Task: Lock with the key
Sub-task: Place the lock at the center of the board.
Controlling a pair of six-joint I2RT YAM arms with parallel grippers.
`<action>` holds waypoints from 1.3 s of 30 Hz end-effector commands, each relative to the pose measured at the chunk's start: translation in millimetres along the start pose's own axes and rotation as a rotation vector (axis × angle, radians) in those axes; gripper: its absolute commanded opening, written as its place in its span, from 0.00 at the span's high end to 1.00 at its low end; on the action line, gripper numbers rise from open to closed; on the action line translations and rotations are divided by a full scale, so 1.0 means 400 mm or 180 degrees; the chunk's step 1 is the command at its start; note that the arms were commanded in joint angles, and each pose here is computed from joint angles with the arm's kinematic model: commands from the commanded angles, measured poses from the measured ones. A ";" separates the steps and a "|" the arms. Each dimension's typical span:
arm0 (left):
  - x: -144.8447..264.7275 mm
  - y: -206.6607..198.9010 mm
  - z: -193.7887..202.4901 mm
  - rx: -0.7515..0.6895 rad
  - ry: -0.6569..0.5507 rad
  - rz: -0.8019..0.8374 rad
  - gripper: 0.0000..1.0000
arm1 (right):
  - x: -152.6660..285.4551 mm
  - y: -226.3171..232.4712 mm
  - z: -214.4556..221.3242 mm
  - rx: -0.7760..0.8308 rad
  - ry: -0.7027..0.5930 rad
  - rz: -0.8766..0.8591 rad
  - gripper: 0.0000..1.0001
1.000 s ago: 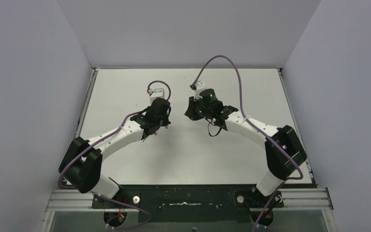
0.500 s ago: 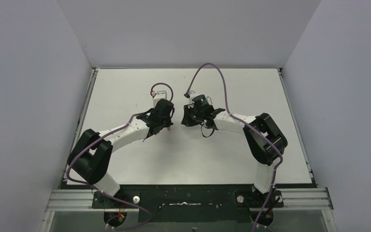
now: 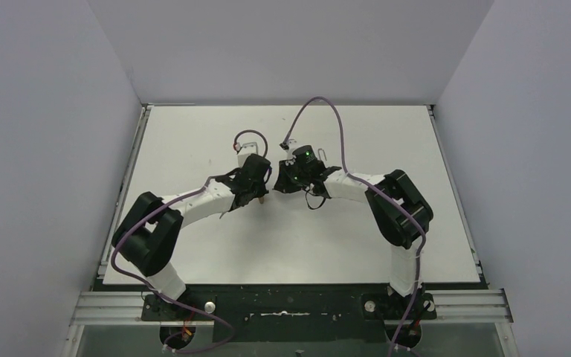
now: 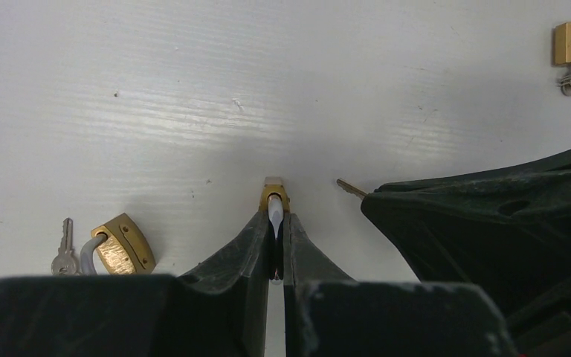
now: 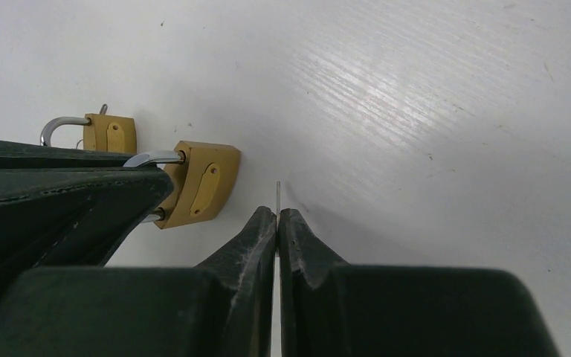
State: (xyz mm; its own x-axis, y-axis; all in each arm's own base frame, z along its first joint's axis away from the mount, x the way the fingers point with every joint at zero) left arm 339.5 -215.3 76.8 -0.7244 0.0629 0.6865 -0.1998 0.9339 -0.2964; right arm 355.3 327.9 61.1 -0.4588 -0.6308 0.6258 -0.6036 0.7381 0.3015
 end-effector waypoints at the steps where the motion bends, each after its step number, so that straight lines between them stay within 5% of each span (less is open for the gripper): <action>1: 0.003 -0.072 -0.063 0.0219 -0.0201 0.0232 1.00 | -0.018 0.008 -0.072 -0.0008 -0.0296 -0.0104 0.96; 7: 0.000 -0.080 -0.053 0.0185 -0.0092 0.0236 0.99 | -0.030 0.005 -0.066 -0.0024 -0.0276 -0.0119 0.95; 9: -0.001 -0.080 -0.052 0.0169 -0.0065 0.0232 0.89 | -0.033 0.002 -0.065 -0.0039 -0.0268 -0.0120 0.92; 15: 0.005 -0.079 -0.054 0.0153 -0.0049 0.0209 0.71 | -0.030 -0.003 -0.062 -0.0045 -0.0234 -0.0125 0.72; 24: 0.026 -0.070 -0.074 0.0138 -0.0121 0.0169 0.64 | 0.001 -0.025 -0.080 -0.0041 -0.0275 -0.0010 0.53; 34: 0.109 -0.080 -0.158 0.0070 -0.0371 0.0371 0.41 | 0.108 -0.136 -0.187 0.0044 -0.0504 0.0423 0.44; 39: 0.164 -0.060 -0.191 0.0066 -0.0535 0.0404 0.19 | 0.156 -0.198 -0.219 0.0198 -0.0458 0.0889 0.41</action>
State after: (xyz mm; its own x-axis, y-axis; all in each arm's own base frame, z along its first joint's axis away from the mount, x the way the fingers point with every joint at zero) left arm 343.2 -215.8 138.2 -0.7805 0.1200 0.6135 -0.1358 0.9254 -0.3538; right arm 406.2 263.8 80.1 -0.5685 -0.5066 0.6482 -0.4940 0.8403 0.2234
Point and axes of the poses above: each gripper's point midway between its finger pads, its own x axis back along the fingers, its own y axis along the line the jaws close on, z = x × y, the point moved 2 cm from there along x, back along the fingers, and after that the axes turned 9 degrees about x, right-handed, at the moved point
